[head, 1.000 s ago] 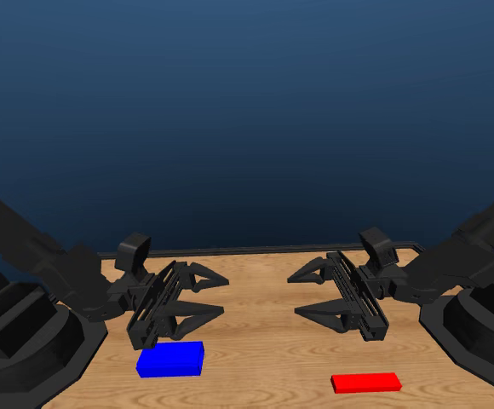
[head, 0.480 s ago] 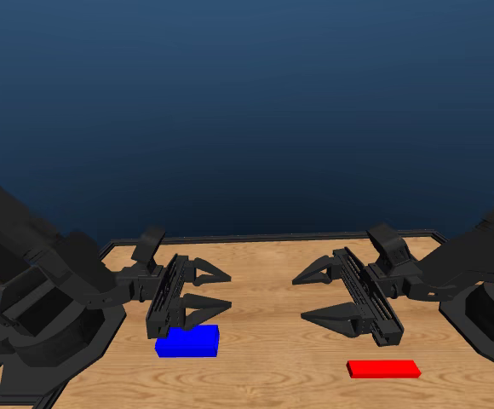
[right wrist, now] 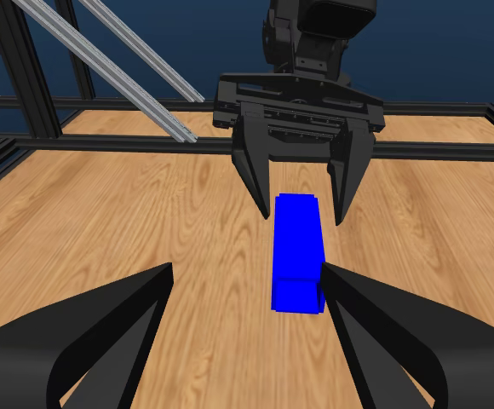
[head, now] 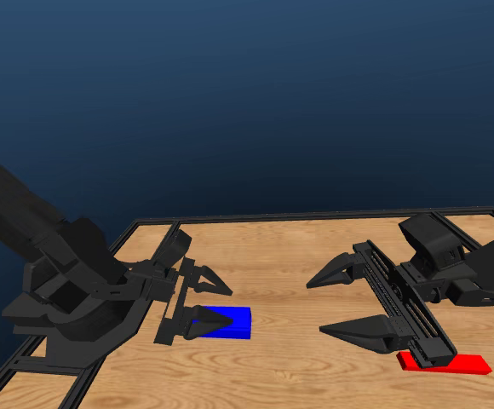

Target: Insert peg into socket

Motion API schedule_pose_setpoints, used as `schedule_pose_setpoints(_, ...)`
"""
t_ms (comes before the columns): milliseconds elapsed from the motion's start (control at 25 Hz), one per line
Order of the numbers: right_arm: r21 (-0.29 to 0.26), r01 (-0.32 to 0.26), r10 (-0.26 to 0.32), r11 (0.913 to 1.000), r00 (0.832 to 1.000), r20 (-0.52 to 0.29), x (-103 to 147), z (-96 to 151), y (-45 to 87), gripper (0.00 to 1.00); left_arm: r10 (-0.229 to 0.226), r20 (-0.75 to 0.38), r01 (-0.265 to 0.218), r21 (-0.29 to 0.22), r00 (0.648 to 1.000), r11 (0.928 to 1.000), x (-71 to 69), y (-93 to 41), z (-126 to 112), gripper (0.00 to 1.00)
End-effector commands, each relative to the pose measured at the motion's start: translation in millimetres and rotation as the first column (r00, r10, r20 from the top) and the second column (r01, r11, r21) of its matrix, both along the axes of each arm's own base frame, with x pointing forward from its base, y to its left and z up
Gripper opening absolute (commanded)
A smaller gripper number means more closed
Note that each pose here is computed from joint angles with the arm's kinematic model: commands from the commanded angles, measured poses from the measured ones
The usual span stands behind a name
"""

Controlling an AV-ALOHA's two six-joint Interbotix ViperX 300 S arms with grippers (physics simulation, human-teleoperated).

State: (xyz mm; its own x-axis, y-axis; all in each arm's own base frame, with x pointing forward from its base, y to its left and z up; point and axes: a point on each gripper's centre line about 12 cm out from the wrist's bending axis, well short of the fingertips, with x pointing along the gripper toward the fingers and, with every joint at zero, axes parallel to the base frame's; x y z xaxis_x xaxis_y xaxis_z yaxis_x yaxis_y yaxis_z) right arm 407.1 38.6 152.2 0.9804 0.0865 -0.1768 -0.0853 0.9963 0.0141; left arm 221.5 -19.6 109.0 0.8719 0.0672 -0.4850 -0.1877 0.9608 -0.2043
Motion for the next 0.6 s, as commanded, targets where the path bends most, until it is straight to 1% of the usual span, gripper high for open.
schedule_pose_setpoints(40,0.011,-0.007,0.006,0.9999,0.999,0.052,13,15,1.4,1.00,-0.010,-0.027,0.010,-0.015,1.000,0.9998,-7.4,-1.5,-5,1.00)
schedule_pose_setpoints(80,0.012,-0.008,0.008,0.9999,0.999,0.052,14,15,1.7,1.00,-0.008,-0.021,0.008,-0.008,1.000,0.9999,-5.3,-0.8,-4,1.00)
schedule_pose_setpoints(120,0.014,-0.010,0.009,0.9999,0.999,0.053,15,15,2.3,1.00,-0.010,-0.032,0.009,-0.008,0.999,0.9999,-7.3,-0.7,-6,1.00)
schedule_pose_setpoints(200,0.020,-0.011,0.010,0.9997,0.999,0.048,15,13,3.9,1.00,0.003,-0.048,-0.005,-0.028,0.999,0.9996,-9.8,1.3,-11,1.00)
schedule_pose_setpoints(240,0.022,-0.011,0.010,0.9997,0.999,0.046,15,13,4.4,1.00,0.005,-0.077,-0.007,-0.030,0.997,0.9995,-12.7,0.7,-16,1.00)
schedule_pose_setpoints(280,0.029,-0.009,0.008,0.9995,0.999,0.045,14,12,4.7,1.00,0.015,-0.118,-0.019,-0.039,0.993,0.9990,-15.5,3.4,-24,1.00)
schedule_pose_setpoints(320,0.035,-0.005,0.004,0.9994,0.999,0.039,12,11,4.5,1.00,0.008,-0.158,-0.014,-0.041,0.987,0.9991,-17.2,3.1,-32,1.00)
schedule_pose_setpoints(400,0.046,0.002,-0.003,0.9989,0.999,0.033,9,9,4.0,1.00,0.009,-0.201,-0.020,-0.056,0.980,0.9982,-12.0,1.4,-42,1.00)
schedule_pose_setpoints(440,0.054,0.009,-0.010,0.9985,1.000,0.024,7,7,3.3,1.00,0.010,-0.243,-0.025,-0.058,0.970,0.9980,-15.2,1.9,-50,1.00)
schedule_pose_setpoints(480,0.063,0.013,-0.015,0.9979,1.000,0.021,4,5,3.4,1.00,0.015,-0.266,-0.032,-0.059,0.964,0.9977,-15.4,3.2,-56,1.00)
schedule_pose_setpoints(520,0.067,0.019,-0.020,0.9975,1.000,0.012,1,3,3.4,1.00,0.014,-0.289,-0.033,-0.060,0.957,0.9977,-12.6,3.4,-61,1.00)
schedule_pose_setpoints(560,0.072,0.021,-0.022,0.9972,1.000,0.008,-2,1,4.0,1.00,0.029,-0.295,-0.049,-0.061,0.955,0.9969,-14.1,5.8,-63,1.00)
schedule_pose_setpoints(600,0.079,0.028,-0.028,0.9965,1.000,-0.004,-5,-1,4.0,1.00,0.004,-0.278,-0.019,-0.048,0.960,0.9987,-12.7,4.1,-61,0.99)
